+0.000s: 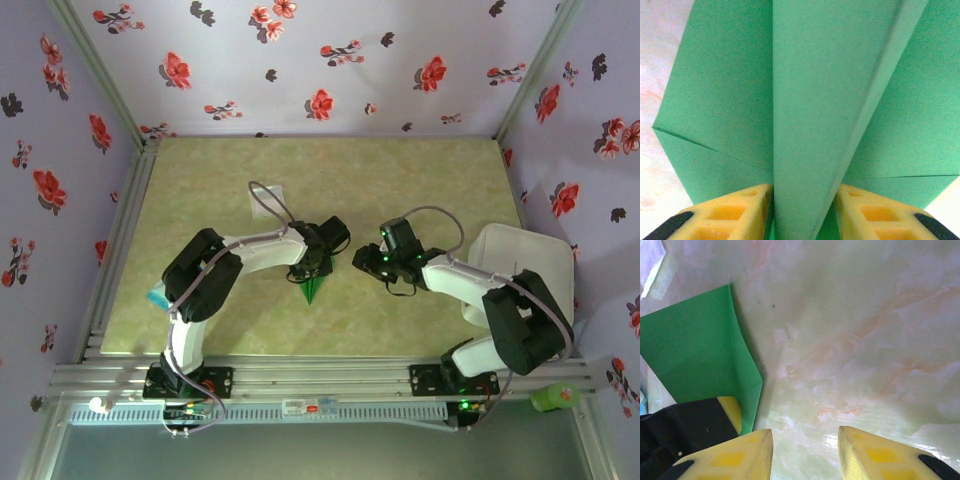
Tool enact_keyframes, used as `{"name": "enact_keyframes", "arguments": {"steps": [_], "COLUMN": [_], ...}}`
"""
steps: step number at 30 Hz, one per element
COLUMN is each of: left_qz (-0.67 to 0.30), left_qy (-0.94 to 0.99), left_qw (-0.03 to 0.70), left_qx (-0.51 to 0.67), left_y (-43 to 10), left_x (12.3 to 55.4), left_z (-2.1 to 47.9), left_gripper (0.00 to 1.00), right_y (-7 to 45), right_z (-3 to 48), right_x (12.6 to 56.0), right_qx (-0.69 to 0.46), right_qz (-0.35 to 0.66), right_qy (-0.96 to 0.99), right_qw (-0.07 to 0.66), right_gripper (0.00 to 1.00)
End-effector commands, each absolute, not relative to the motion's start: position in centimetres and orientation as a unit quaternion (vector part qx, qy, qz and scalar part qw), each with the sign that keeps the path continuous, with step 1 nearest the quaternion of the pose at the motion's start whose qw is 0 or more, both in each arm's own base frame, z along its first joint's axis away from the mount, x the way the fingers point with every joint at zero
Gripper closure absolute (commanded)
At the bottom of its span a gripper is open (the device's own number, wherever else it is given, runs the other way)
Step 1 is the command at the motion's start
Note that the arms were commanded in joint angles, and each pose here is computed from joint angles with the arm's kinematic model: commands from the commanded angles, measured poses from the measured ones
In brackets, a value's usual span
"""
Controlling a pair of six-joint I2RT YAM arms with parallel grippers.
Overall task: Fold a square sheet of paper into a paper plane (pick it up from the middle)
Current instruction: Move a paper plane to the center of the table.
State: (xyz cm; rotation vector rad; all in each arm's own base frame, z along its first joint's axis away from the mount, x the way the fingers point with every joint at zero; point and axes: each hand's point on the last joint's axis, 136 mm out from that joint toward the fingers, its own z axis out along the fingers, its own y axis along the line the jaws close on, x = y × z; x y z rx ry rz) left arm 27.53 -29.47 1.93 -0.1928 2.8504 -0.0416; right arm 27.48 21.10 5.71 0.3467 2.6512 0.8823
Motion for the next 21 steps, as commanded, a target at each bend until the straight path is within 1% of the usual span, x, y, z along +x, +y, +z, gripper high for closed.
{"name": "enact_keyframes", "arguments": {"steps": [1,16,21], "left_qz": [0.024,-0.002,-0.010], "left_qy": [0.987,0.984,0.983], "left_qw": [0.136,0.171,0.180], "left_qx": [-0.085,-0.054,-0.040], "left_y": [-28.2,-28.9,-29.0], "left_x": [27.1,28.1,28.3], "left_z": [1.1,4.5,5.3], "left_gripper": [0.62,0.60,0.61], "right_y": [20.7,20.6,20.6], "right_z": [5.9,6.7,6.8], "right_x": [27.0,27.5,27.7], "right_qx": [0.112,0.112,0.114], "right_qz": [0.311,0.311,0.308], "right_qy": [0.930,0.929,0.929], "right_qw": [0.160,0.168,0.169], "right_gripper": [0.61,0.61,0.60]}}
